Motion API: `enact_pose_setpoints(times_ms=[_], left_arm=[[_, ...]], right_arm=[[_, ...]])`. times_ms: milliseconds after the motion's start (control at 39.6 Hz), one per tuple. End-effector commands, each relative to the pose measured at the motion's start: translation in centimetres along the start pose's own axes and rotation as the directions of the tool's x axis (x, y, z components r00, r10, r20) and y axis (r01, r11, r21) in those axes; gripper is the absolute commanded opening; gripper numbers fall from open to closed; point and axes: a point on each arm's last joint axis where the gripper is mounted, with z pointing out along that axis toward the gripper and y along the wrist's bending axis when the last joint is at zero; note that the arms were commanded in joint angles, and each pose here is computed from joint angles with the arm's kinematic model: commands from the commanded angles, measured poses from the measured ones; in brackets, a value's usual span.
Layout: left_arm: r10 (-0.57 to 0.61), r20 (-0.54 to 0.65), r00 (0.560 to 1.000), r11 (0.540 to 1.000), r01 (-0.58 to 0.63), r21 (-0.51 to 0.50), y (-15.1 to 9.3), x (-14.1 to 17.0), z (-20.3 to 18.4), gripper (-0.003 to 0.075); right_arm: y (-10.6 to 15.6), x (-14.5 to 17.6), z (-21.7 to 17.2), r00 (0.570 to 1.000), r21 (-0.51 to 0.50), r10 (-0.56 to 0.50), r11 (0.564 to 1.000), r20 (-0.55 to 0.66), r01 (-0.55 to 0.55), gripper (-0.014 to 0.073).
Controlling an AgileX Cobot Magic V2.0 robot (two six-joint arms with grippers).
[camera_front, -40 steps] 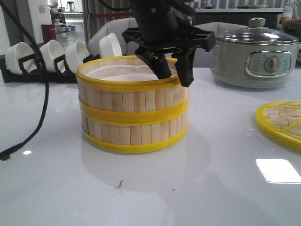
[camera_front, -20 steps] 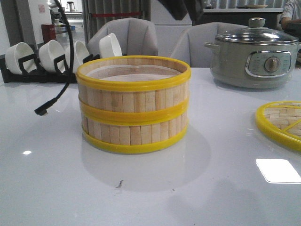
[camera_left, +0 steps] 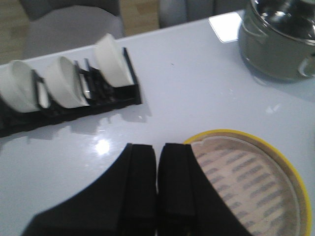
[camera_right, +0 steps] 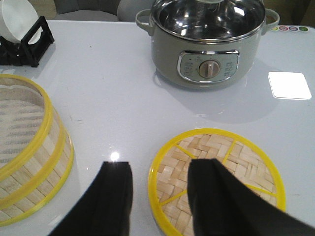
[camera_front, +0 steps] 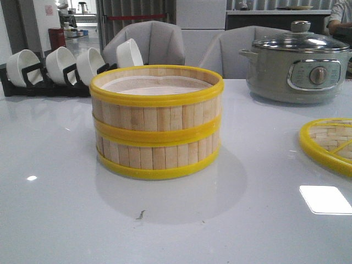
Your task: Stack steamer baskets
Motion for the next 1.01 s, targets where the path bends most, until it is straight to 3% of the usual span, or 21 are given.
enact_pose_setpoints(times_ms=[0, 177, 379, 682, 985], left_arm=[[-0.044, 0.167, 0.985, 0.997, 0.054, -0.054, 2.0, -0.5, -6.3, 0.0085], [-0.101, 0.238, 0.966, 0.98, 0.137, -0.143, 4.3, 2.5, -11.2, 0.0085], [-0.11, 0.297, 0.948, 0.969, 0.169, -0.18, 3.9, 7.9, -15.0, 0.0085], [-0.108, 0.331, 0.937, 0.968, 0.175, -0.178, 2.5, 16.5, -16.0, 0.0085], [-0.121, 0.299, 0.946, 0.966, 0.182, -0.184, 2.1, 24.7, -13.5, 0.0085]], right_arm=[[0.2, -2.0, -0.9, 0.992, -0.012, 0.0, 1.0, 0.124, 0.001, 0.0382], [0.2, -2.0, -0.9, 0.992, -0.012, 0.0, 1.0, 0.126, 0.001, 0.0382], [0.2, -2.0, -0.9, 0.991, -0.013, 0.001, 1.0, 0.13, 0.001, 0.0382], [0.2, -2.0, -0.9, 0.992, -0.013, 0.001, 1.0, 0.13, 0.001, 0.0382], [0.2, -2.0, -0.9, 0.992, -0.013, 0.002, 1.0, 0.13, 0.0, 0.0382]])
